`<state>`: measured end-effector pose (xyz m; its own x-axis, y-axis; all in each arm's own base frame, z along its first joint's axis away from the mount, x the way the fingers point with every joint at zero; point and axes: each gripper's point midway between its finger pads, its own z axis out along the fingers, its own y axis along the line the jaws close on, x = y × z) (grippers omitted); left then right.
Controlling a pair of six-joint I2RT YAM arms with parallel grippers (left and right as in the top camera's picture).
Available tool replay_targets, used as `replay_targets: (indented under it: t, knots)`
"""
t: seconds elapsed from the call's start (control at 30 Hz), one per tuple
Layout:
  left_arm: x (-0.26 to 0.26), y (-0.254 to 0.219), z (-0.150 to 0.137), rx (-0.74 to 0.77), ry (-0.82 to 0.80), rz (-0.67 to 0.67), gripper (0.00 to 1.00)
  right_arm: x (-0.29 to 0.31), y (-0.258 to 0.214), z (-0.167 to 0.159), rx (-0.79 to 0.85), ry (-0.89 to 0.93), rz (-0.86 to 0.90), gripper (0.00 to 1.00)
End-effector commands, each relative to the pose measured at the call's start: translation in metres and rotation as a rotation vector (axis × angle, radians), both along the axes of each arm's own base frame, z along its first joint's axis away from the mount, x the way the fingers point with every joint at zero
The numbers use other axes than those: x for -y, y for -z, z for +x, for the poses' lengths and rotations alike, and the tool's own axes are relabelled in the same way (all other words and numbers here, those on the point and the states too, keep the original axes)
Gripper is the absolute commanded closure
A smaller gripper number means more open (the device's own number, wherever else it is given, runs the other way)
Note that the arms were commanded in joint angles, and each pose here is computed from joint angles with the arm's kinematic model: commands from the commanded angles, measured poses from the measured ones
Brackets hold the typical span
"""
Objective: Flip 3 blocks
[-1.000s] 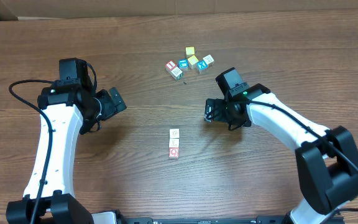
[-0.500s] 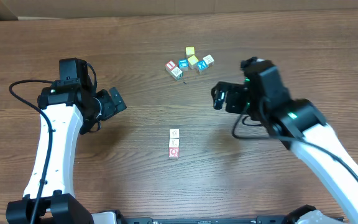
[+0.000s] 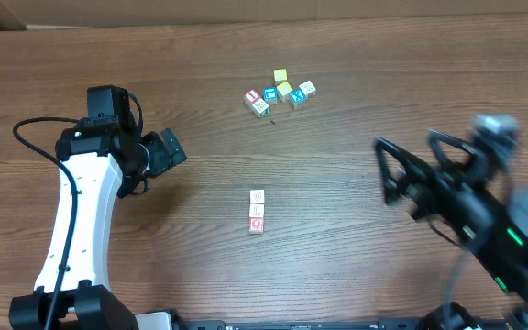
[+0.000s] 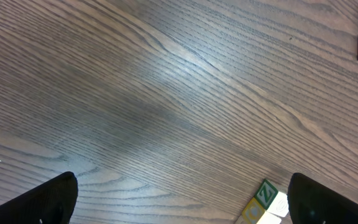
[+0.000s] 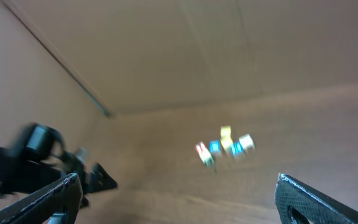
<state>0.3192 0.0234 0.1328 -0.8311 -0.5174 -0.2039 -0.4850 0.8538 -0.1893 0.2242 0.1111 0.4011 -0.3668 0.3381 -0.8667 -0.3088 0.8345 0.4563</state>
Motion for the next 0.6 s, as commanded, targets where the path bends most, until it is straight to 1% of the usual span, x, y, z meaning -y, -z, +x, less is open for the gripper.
replay_targets:
  t: [0.0, 0.1, 0.23, 0.57]
  knots:
    - [-0.003, 0.003, -0.001, -0.012, -0.009, 0.011, 0.00, 0.026, -0.022, -0.026, 0.097, 0.054, 0.013, 0.00]
    - [-0.003, 0.003, -0.001, -0.012, -0.009, 0.011, 0.00, 0.044, -0.024, -0.047, 0.122, 0.097, 0.023, 0.00]
    - [-0.003, 0.003, -0.001, -0.011, -0.009, 0.011, 0.00, 0.059, -0.022, -0.066, 0.137, 0.142, 0.030, 0.00]
    - [-0.003, 0.003, -0.001, -0.012, -0.009, 0.011, 0.00, 0.076, -0.020, -0.095, 0.180, 0.192, 0.044, 0.00]
